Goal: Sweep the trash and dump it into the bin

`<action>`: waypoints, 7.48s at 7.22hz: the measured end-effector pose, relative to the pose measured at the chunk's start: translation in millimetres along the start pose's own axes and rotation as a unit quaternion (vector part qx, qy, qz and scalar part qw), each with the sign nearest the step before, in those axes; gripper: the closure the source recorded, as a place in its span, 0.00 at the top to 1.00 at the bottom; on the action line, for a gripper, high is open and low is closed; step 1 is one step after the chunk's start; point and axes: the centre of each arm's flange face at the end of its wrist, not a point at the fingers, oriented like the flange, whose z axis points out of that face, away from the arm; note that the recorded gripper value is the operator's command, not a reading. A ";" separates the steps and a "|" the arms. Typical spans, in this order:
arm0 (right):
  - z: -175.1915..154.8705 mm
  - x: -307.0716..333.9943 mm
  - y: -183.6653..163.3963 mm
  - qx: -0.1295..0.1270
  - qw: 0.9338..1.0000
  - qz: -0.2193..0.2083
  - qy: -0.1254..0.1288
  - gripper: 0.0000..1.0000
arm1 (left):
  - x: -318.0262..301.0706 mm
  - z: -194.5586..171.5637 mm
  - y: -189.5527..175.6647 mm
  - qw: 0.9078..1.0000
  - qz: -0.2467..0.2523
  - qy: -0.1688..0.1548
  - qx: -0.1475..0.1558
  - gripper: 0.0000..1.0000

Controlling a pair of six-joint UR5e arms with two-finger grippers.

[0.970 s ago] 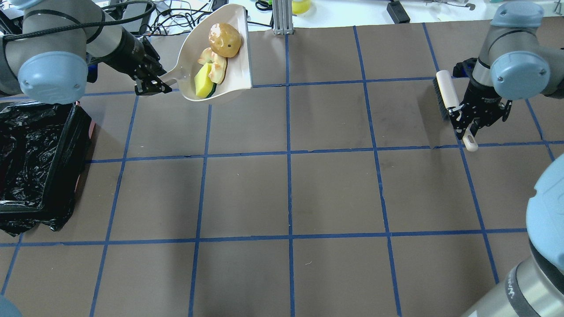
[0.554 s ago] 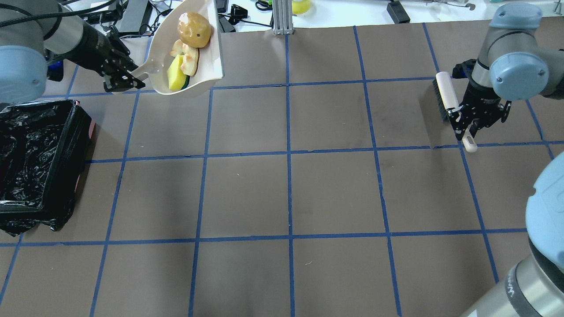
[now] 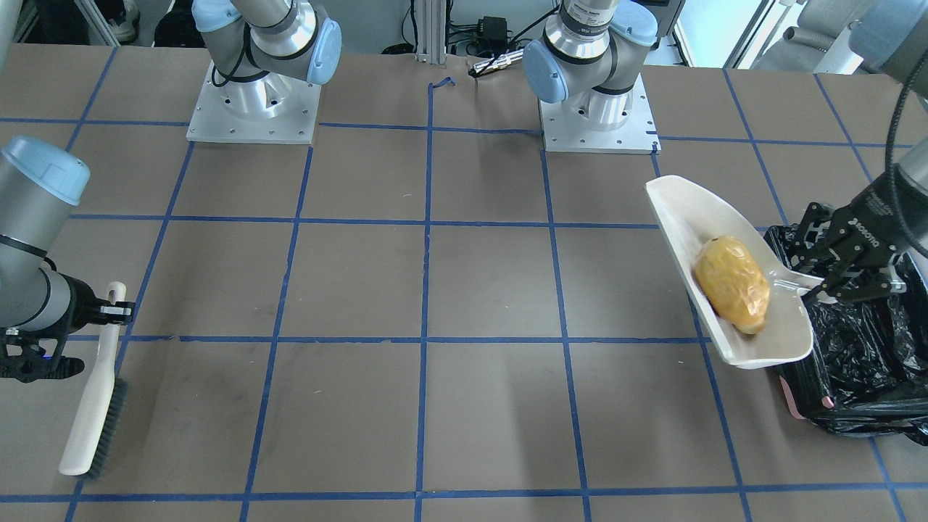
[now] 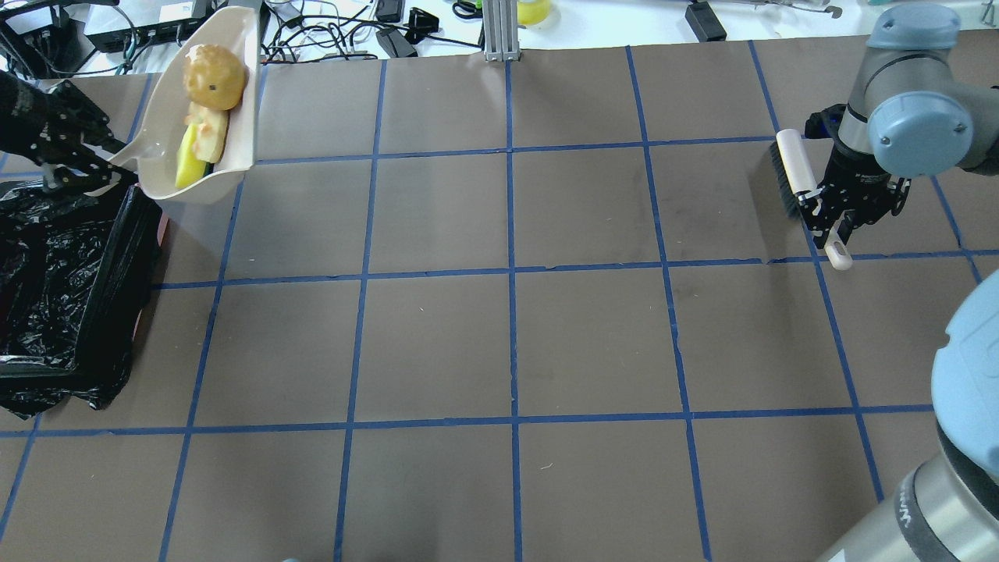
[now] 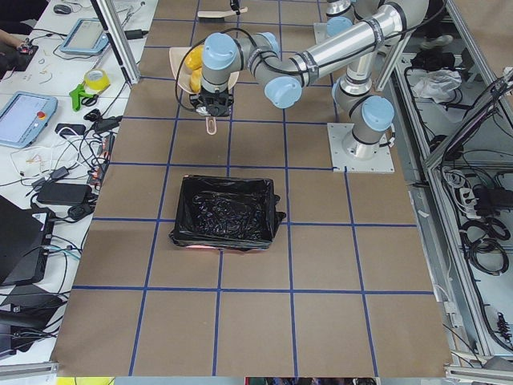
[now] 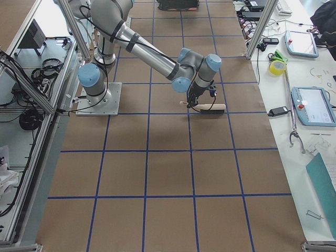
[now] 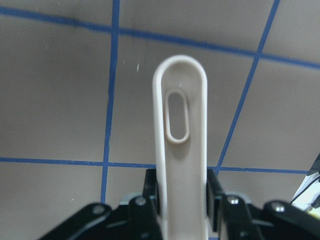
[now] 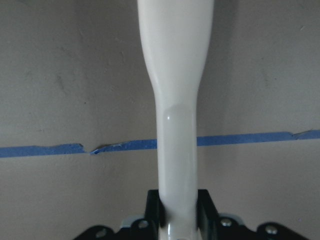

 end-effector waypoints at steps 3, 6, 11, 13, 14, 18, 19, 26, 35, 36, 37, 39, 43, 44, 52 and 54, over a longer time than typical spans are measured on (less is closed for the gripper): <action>-6.2 1.3 -0.7 0.012 1.000 0.002 0.003 0.99 | -15.8 -14.5 -86.8 0.999 0.039 -0.005 0.019 0.00; -36.8 4.1 4.6 0.054 0.998 0.008 0.012 1.00 | -33.5 -26.8 -158.4 0.996 0.082 -0.009 0.040 0.00; -132.1 -1.6 69.9 0.112 0.993 0.015 0.027 1.00 | -28.9 -50.5 -252.9 0.986 0.147 -0.015 0.083 0.00; -172.6 -24.6 106.5 0.134 0.990 0.006 0.034 0.99 | -20.3 -45.4 -282.0 0.980 0.170 -0.019 0.104 0.00; -189.3 -47.4 120.6 0.148 0.988 0.000 0.037 0.97 | -15.0 -37.8 -296.1 0.975 0.183 -0.020 0.126 0.00; -225.4 -132.5 159.9 0.183 0.983 0.008 -0.011 0.98 | -0.9 -19.4 -333.9 0.944 0.238 -0.028 0.226 0.00; -232.0 -146.6 166.1 0.185 0.982 0.013 -0.021 0.99 | 3.3 -22.4 -332.8 0.932 0.257 -0.030 0.252 0.00; -247.7 -194.1 181.6 0.184 0.982 0.022 -0.036 1.00 | 54.2 -14.6 -252.5 0.822 0.393 -0.078 0.403 0.00; -247.5 -204.9 184.1 0.186 0.980 0.005 -0.076 1.00 | 55.5 -7.6 -237.6 0.756 0.442 -0.180 0.447 0.00; -247.4 -205.1 184.6 0.185 0.980 0.004 -0.078 1.00 | 56.7 -5.1 -233.6 0.750 0.440 -0.189 0.456 0.00; -247.0 -205.2 184.9 0.184 0.980 0.004 -0.078 1.00 | 60.5 -1.5 -222.8 0.740 0.442 -0.202 0.465 0.00; -246.4 -205.2 184.8 0.182 0.980 0.004 -0.077 1.00 | 68.0 3.4 -199.8 0.718 0.456 -0.226 0.475 0.00; -246.0 -205.2 184.8 0.181 0.981 0.004 -0.077 1.00 | 72.7 -2.8 -192.2 0.652 0.511 -0.249 0.502 0.00; -246.0 -205.1 185.1 0.181 0.981 0.004 -0.077 1.00 | 74.2 -5.2 -188.5 0.644 0.507 -0.238 0.520 0.00; -244.8 -204.1 184.7 0.179 0.981 0.002 -0.073 1.00 | 65.3 21.0 -143.7 0.639 0.428 -0.101 0.631 0.00; -243.5 -203.8 184.4 0.178 0.981 0.001 -0.071 1.00 | 65.0 9.9 -138.4 0.636 0.430 -0.095 0.634 0.00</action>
